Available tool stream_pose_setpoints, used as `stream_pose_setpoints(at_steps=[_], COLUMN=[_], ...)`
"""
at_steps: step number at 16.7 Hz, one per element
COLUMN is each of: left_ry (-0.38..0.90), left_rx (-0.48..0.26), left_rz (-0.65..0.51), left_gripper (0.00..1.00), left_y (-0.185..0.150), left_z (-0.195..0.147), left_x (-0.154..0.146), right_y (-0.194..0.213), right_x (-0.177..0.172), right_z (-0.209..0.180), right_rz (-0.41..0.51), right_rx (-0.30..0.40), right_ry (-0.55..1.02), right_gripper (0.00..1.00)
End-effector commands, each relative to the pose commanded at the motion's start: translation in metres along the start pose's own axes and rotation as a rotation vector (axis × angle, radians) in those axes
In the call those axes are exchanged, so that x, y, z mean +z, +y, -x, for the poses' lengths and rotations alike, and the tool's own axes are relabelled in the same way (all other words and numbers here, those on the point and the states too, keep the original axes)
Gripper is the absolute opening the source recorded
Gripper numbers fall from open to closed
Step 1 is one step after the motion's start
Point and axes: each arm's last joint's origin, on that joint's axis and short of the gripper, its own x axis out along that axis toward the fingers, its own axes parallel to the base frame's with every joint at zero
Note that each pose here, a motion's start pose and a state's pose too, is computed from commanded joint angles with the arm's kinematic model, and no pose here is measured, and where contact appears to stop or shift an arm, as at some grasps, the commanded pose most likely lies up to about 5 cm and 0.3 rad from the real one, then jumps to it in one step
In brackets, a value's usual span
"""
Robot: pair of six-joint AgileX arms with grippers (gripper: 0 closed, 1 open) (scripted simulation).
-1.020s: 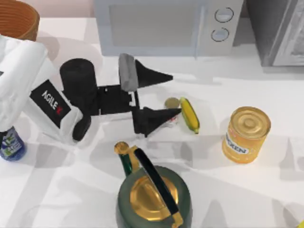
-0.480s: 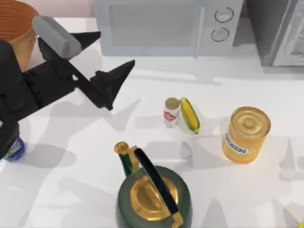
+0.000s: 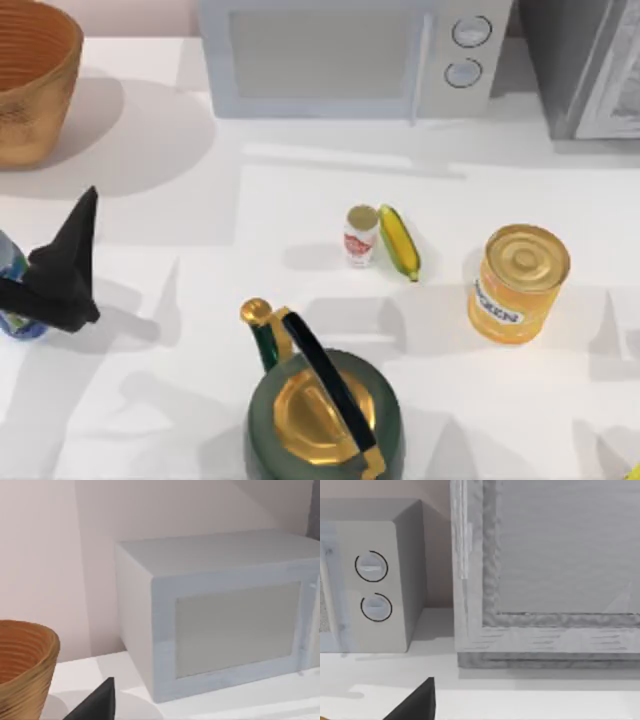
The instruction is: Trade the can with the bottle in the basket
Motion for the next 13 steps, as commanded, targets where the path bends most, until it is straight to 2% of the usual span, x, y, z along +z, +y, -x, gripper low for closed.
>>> stream_pose_setpoints(at_steps=[4,7,9,13], left_ry=[-0.001,0.012,0.019,0.02], left_rx=[0.207,0.307,0.338,0.343], left_rz=[0.003,0.008,0.01,0.01], left_gripper=[1.0,1.0,1.0,1.0], left_y=[0.005,0.009,0.01,0.01], left_z=[0.033,0.043,0.045,0.046], left_x=[-0.027,-0.042,-0.047,-0.048], right_y=[0.0,0.0,0.0,0.0], right_x=[0.0,0.0,0.0,0.0], right_z=[0.0,0.0,0.0,0.0], right_rz=[0.0,0.0,0.0,0.0], right_rx=[0.0,0.0,0.0,0.0], right_ry=[0.0,0.0,0.0,0.0], right_gripper=[1.0,1.0,1.0,1.0])
